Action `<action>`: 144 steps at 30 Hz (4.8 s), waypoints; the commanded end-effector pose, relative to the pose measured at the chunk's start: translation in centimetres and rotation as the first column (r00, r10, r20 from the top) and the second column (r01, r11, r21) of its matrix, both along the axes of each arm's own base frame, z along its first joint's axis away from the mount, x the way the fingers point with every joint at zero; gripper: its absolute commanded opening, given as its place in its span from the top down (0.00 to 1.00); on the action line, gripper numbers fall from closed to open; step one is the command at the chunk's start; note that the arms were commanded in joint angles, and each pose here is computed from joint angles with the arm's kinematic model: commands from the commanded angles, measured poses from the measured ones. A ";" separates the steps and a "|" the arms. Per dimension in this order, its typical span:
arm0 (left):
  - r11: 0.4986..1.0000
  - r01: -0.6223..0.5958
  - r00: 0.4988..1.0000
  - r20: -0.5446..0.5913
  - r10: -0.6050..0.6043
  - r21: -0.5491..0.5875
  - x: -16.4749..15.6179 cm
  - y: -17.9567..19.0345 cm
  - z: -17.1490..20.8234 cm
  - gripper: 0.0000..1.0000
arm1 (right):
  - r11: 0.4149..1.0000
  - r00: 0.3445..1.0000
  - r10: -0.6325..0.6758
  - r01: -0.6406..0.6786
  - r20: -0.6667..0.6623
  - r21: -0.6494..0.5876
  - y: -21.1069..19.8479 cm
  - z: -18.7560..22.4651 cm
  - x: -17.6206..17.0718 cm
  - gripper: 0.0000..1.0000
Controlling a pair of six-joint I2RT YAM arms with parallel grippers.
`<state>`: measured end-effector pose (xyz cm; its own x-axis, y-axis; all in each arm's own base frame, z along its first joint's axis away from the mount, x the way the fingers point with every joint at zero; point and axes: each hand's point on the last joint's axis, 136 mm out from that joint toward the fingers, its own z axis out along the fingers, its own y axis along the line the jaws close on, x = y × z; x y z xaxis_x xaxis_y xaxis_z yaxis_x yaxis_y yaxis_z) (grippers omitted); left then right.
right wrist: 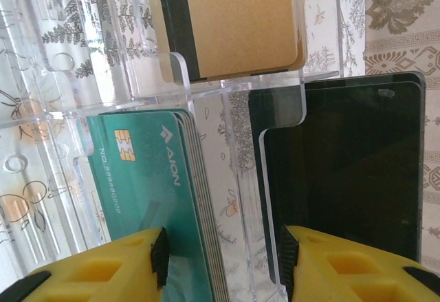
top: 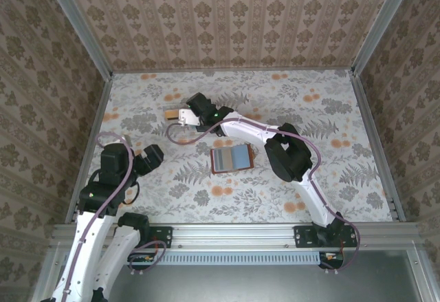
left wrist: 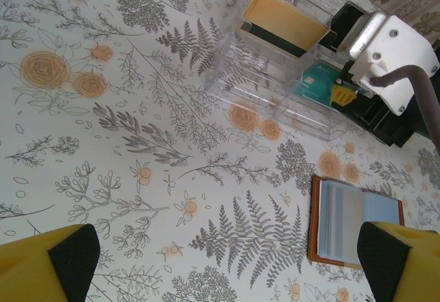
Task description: Take the credit cards out of the card holder
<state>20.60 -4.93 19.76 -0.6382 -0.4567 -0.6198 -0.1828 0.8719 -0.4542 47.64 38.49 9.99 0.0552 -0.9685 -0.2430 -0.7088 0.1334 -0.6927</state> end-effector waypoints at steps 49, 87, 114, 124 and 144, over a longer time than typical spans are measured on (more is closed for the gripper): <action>0.828 0.473 0.804 -0.238 -0.545 -0.300 6.8 -22.6 -9.6 0.55 | 0.298 0.299 -0.526 0.942 -0.796 0.157 -16.7 -6.6 -15.7 0.81; 0.741 0.557 0.690 -0.288 -0.665 -0.376 5.6 -26.6 -14.3 0.46 | 0.269 0.216 -0.539 0.960 -0.814 0.077 -17.0 -9.9 -17.1 0.81; 0.737 0.584 0.694 -0.262 -0.670 -0.340 6.0 -26.0 -12.7 0.01 | 0.085 0.280 -0.486 0.958 -0.828 0.274 -19.6 -1.6 -14.2 0.60; 0.793 0.531 0.746 -0.280 -0.605 -0.298 7.2 -22.4 -12.6 0.39 | 0.022 0.221 -0.209 0.975 -0.953 0.222 -14.2 -1.5 -14.5 0.72; 0.822 0.500 0.706 -0.422 -0.569 -0.273 6.2 -21.7 -18.1 1.00 | -0.041 0.053 -0.078 0.998 -0.996 0.056 -10.7 -7.1 -16.0 0.81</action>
